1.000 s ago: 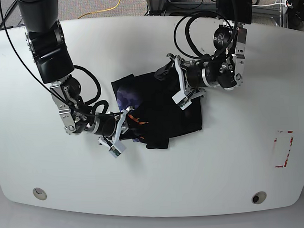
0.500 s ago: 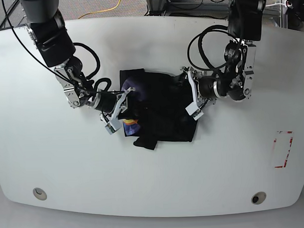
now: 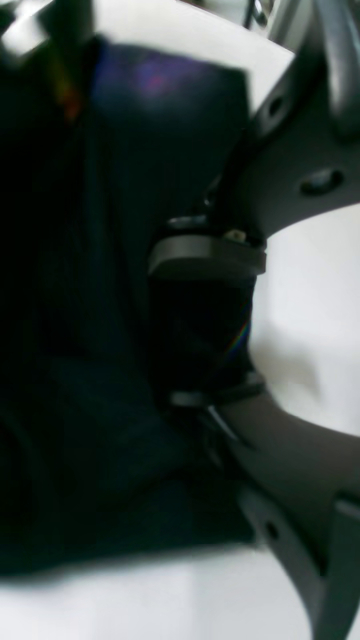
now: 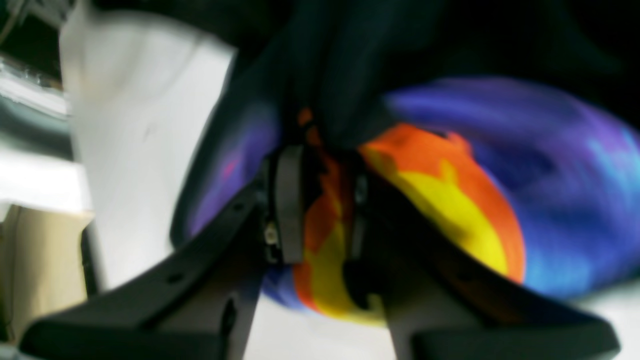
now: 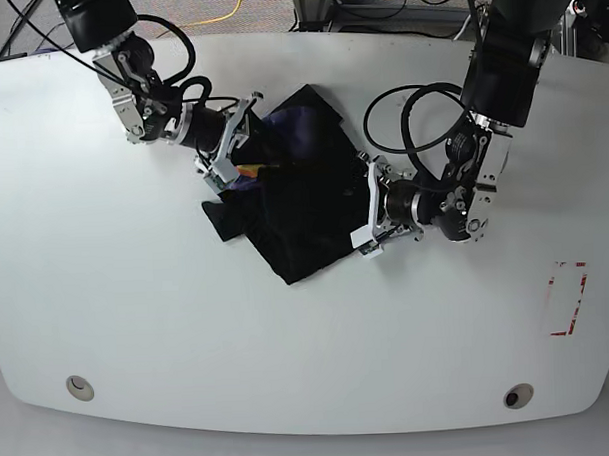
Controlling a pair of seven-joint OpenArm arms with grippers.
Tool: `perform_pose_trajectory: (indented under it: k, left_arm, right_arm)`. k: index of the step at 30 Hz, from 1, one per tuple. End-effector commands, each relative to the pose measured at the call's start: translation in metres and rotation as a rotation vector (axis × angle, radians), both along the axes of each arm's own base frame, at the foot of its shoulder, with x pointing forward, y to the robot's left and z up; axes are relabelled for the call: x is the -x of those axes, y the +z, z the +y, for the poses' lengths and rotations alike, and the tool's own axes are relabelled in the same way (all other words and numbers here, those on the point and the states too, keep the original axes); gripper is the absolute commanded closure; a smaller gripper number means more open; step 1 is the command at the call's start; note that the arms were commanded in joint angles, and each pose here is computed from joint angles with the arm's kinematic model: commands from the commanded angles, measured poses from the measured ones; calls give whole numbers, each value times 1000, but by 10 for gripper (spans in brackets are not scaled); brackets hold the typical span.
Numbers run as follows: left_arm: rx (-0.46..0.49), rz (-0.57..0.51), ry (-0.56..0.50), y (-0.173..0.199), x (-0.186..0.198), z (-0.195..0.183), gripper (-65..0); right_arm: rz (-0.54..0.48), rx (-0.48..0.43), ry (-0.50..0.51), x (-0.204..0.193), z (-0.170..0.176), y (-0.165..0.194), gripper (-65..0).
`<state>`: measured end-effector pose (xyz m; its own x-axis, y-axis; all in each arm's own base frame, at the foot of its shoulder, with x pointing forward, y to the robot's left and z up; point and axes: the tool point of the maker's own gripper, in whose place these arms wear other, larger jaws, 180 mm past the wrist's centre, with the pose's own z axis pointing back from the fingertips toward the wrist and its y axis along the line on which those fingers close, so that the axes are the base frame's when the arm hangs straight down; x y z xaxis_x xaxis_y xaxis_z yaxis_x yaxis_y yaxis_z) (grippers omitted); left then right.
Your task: Layout the t-shirt on the table in an organized manner, then fold the t-shirt properly
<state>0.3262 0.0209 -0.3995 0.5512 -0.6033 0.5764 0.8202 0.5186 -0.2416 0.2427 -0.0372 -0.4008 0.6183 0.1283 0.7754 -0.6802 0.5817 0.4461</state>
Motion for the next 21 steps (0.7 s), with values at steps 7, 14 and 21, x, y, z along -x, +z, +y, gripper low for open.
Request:
perform_pose_trajectory:
  k: [7, 14, 21]
  left_arm:
    - [10, -243, -93, 74, -19, -13, -253]
    - [34, -279, -151, 81, 13, -29, -253]
    - [99, -213, -154, 67, 41, -50, -253]
  right_arm:
    - [-233, 34, -5, -22, -8, 91, -130]
    - [-341, 74, 3, -49, -11, 123, -132]
    - [-304, 69, -26, -79, -14, 111, -132]
